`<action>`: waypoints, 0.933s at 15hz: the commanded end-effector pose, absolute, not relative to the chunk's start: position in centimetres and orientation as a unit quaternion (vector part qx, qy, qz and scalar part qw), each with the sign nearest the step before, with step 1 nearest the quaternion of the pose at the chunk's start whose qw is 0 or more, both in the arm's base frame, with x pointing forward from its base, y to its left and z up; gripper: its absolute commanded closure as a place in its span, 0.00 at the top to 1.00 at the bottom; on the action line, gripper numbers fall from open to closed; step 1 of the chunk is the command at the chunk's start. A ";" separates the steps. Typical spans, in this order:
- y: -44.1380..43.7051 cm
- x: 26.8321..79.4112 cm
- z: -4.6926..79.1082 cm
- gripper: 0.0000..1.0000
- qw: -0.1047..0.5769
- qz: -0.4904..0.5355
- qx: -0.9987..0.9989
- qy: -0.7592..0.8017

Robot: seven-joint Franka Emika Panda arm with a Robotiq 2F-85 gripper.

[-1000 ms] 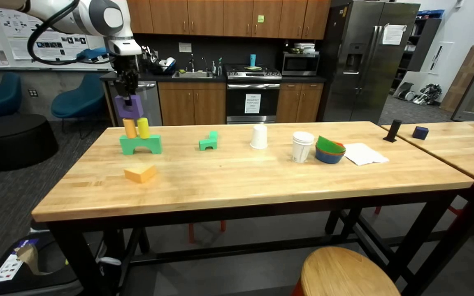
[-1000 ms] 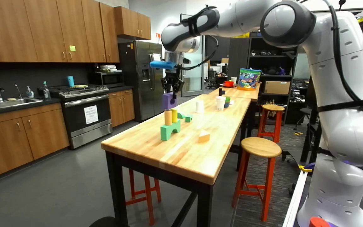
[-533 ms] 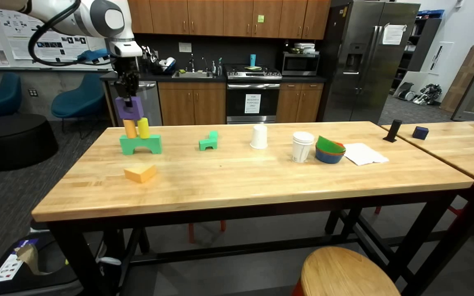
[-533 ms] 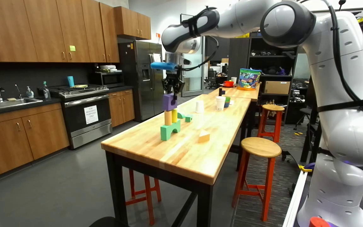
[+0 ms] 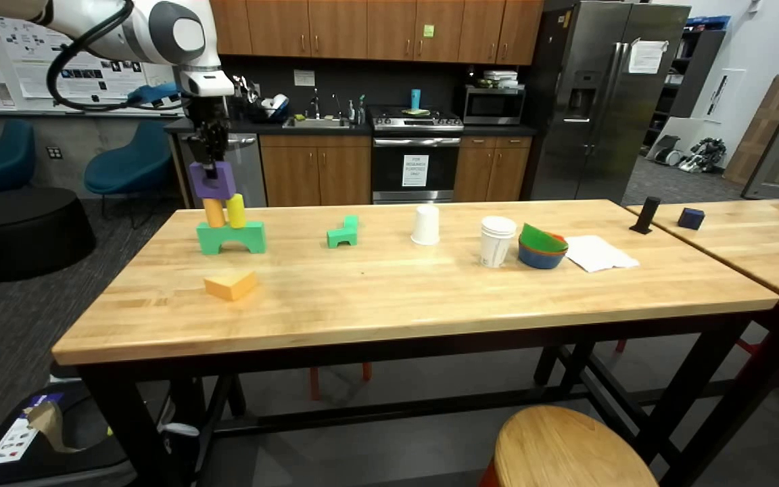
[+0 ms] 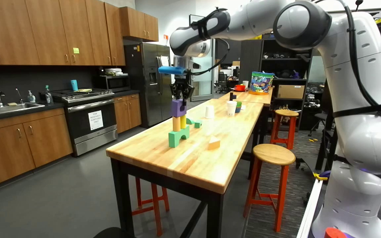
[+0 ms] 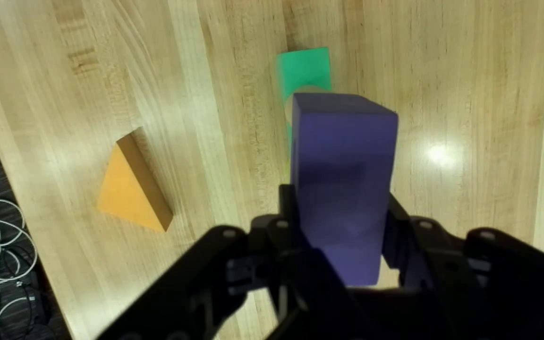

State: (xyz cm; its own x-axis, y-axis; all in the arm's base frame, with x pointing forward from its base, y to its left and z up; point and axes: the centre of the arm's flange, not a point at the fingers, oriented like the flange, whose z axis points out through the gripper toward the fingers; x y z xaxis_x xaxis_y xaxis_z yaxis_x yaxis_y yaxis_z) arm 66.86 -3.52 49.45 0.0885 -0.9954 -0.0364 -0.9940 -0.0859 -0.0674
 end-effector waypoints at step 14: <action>-4.1 67.0 50.5 0.16 0.054 -0.036 -0.773 0.632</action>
State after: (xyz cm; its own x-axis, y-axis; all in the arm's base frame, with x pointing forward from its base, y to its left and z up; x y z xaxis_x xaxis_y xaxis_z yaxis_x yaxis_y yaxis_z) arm 67.48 -3.68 49.98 0.2002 -0.9797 -0.0097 -0.9714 -0.1972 -0.1324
